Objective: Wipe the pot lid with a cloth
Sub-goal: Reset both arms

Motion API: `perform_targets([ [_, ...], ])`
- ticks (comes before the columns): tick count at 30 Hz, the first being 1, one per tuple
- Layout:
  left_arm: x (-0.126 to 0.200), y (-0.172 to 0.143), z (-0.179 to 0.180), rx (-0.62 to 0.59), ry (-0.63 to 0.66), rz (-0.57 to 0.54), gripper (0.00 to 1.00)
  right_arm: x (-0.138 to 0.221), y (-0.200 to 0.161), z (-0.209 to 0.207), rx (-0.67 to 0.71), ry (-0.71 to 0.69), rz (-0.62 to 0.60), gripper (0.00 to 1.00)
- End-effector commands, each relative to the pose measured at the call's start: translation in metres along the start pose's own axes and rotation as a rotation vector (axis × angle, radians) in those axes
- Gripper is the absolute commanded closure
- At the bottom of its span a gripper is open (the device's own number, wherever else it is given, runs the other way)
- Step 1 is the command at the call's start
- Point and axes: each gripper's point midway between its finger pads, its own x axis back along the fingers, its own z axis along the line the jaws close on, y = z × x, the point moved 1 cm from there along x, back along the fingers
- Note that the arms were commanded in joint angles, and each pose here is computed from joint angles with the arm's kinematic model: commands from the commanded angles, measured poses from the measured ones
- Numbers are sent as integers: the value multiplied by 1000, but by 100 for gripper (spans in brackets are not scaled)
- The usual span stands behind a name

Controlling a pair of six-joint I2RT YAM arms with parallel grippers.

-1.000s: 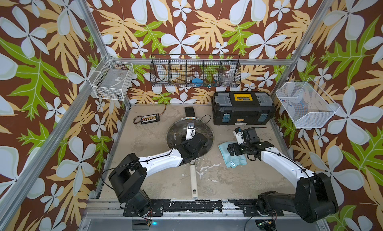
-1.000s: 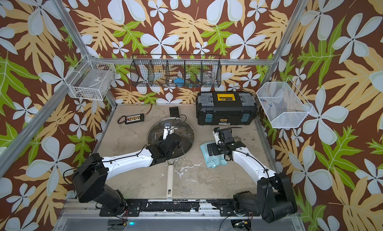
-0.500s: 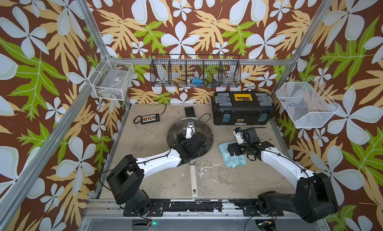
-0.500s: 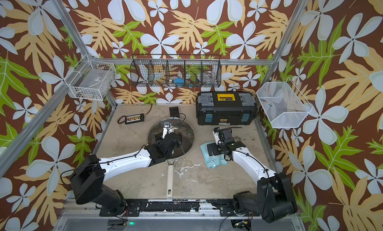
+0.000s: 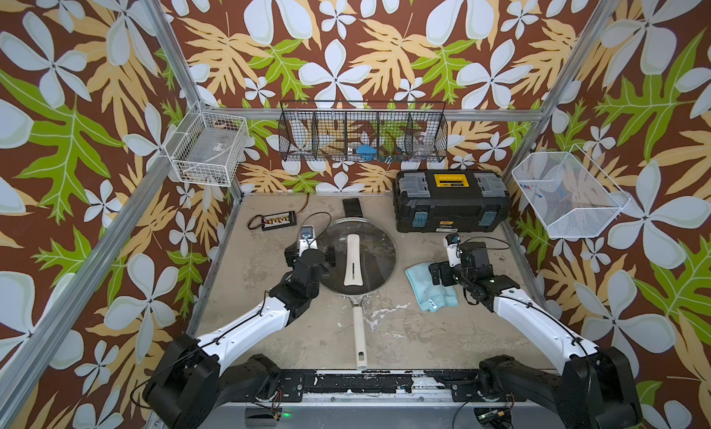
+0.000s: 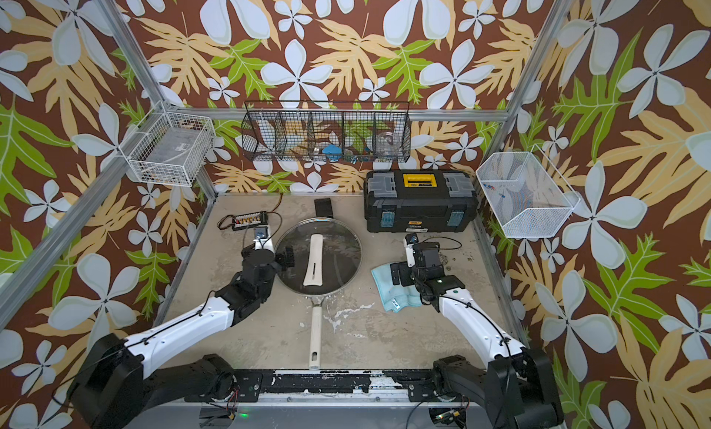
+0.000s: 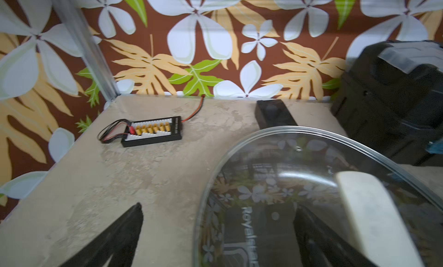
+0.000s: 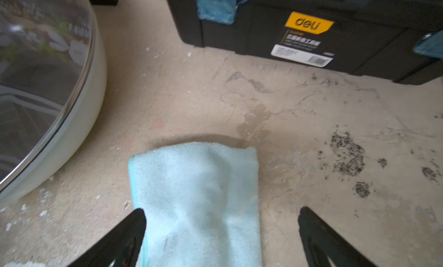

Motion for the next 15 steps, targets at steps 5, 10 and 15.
perform_targets([
  [5,7,15,45,-31,27,-140,0,5,21,-20,35,-87,-335,0],
  [10,-3,-5,68,-68,129,-119,0,7,17,-43,-31,-151,-465,0],
  [15,1,-27,71,-29,90,-170,0,2,9,-55,-56,-185,-517,0],
])
